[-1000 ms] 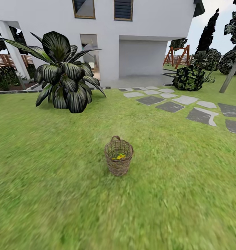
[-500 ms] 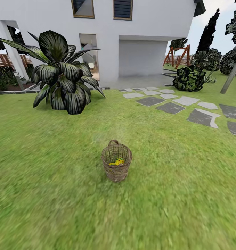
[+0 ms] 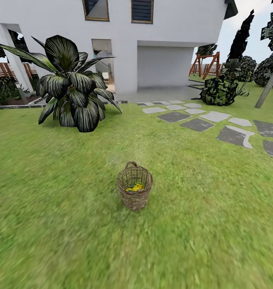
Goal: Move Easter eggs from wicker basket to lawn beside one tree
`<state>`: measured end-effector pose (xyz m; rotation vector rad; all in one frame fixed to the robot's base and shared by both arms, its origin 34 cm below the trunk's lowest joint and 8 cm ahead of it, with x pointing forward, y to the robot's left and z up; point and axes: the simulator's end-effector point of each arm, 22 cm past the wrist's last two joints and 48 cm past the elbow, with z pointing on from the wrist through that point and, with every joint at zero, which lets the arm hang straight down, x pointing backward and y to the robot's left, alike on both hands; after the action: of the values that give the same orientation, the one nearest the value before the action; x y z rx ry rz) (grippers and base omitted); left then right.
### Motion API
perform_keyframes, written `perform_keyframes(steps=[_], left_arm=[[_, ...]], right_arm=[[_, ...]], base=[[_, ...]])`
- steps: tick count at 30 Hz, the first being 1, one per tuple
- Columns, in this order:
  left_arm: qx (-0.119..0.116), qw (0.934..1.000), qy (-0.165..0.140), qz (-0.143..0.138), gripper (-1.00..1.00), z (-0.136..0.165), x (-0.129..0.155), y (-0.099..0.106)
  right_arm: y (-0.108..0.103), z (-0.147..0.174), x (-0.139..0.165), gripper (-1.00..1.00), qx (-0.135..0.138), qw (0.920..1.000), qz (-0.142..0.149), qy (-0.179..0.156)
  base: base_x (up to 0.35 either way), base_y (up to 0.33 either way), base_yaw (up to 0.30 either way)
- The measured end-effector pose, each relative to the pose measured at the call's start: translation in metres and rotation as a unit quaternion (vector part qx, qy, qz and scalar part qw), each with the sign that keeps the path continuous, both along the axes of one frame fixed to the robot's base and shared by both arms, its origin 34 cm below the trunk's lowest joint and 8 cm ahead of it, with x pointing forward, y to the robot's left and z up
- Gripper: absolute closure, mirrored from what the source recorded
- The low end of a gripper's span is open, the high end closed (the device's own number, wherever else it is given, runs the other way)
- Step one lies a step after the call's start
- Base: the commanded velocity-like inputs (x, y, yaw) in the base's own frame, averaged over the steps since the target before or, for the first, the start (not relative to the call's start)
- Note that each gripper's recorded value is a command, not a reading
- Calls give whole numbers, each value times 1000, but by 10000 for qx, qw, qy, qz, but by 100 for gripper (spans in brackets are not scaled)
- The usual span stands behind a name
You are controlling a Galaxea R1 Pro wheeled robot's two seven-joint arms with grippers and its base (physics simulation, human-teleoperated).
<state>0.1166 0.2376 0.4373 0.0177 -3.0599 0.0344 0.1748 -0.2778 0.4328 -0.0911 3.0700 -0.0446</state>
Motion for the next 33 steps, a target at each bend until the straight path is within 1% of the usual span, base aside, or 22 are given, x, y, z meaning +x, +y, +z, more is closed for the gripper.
perform_keyframes(steps=[19, 26, 33], left_arm=[[-42, 10000, 22, 2, -100, 0, -2, -5], [-47, 10000, 27, -11, -100, 0, -2, -6], [-47, 10000, 27, -13, -100, 0, -2, -6]], right_arm=[[1, 0, 0, -100, 22, 10000, -2, 6], [1, 0, 0, -100, 21, 10000, -3, 1], [1, 0, 0, -100, 17, 10000, -12, -2]], base=[[0, 0, -241], [9, 0, -40], [260, 0, -2]])
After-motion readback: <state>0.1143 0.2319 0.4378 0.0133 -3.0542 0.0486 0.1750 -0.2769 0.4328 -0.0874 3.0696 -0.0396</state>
